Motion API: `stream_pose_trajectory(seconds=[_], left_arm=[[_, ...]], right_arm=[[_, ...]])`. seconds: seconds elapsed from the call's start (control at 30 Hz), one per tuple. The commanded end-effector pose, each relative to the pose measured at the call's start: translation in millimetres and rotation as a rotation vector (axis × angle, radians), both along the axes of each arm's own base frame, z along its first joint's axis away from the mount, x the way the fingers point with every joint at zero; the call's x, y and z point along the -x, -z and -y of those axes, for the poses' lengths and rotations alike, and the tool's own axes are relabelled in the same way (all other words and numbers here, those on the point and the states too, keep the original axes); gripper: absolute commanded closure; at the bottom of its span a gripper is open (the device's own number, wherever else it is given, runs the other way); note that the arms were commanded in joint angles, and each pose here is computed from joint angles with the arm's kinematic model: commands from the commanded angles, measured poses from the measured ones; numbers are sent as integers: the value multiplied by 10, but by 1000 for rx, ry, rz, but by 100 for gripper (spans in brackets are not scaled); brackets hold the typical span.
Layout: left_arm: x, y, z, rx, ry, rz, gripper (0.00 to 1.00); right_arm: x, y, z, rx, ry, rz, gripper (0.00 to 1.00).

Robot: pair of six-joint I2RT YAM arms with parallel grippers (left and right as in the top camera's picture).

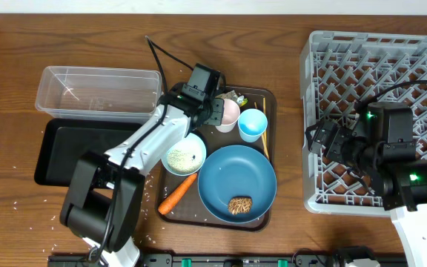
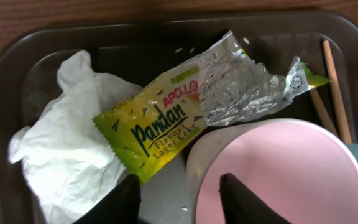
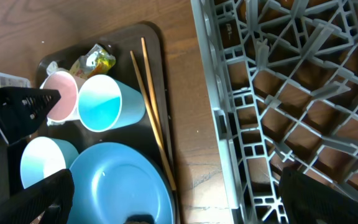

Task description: Sort waste into correct bins and load items into the dishwasher rack

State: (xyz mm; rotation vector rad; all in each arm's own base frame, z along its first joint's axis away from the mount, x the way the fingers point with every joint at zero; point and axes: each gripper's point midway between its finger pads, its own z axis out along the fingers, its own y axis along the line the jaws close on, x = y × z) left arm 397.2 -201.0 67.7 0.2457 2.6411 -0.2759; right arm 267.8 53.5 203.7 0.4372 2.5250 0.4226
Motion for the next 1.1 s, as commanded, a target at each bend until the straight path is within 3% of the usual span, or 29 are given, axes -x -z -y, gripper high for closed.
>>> stream_pose_trajectory(seconds=[0.0,0.2,0.3,0.33,0.37,0.47,0.7,0.9,1.0,1.07], left_arm=[[-53,-17,46,28,-20,4,66],[-5,159,88,51,-34,-56,72],[-4,197,97,59,-47,-68,81],[-5,195,98,60,-46,-67,91],[-6,192,98,60,-46,-66,94],[-20,97,87,70,-49,-49,94],[64,-569,14,116,-51,48,94],[310,-1226,-219,174,-61,117,94],[587,-1630,-43,353,124,123,94],[763,-1882,50,477,240,129,94]], right_arm=[[-20,-84,22,-2,19,21,1],[-9,-75,23,-2,19,16,1],[3,-67,25,-1,19,9,1],[4,-65,25,-1,19,9,1],[5,-65,25,-1,19,8,1],[9,-62,25,0,19,6,1],[5,-60,44,19,10,11,1],[-95,-162,-56,26,-95,89,1],[-137,-318,-330,-52,-261,175,19],[-125,-479,-569,-126,-410,255,21]])
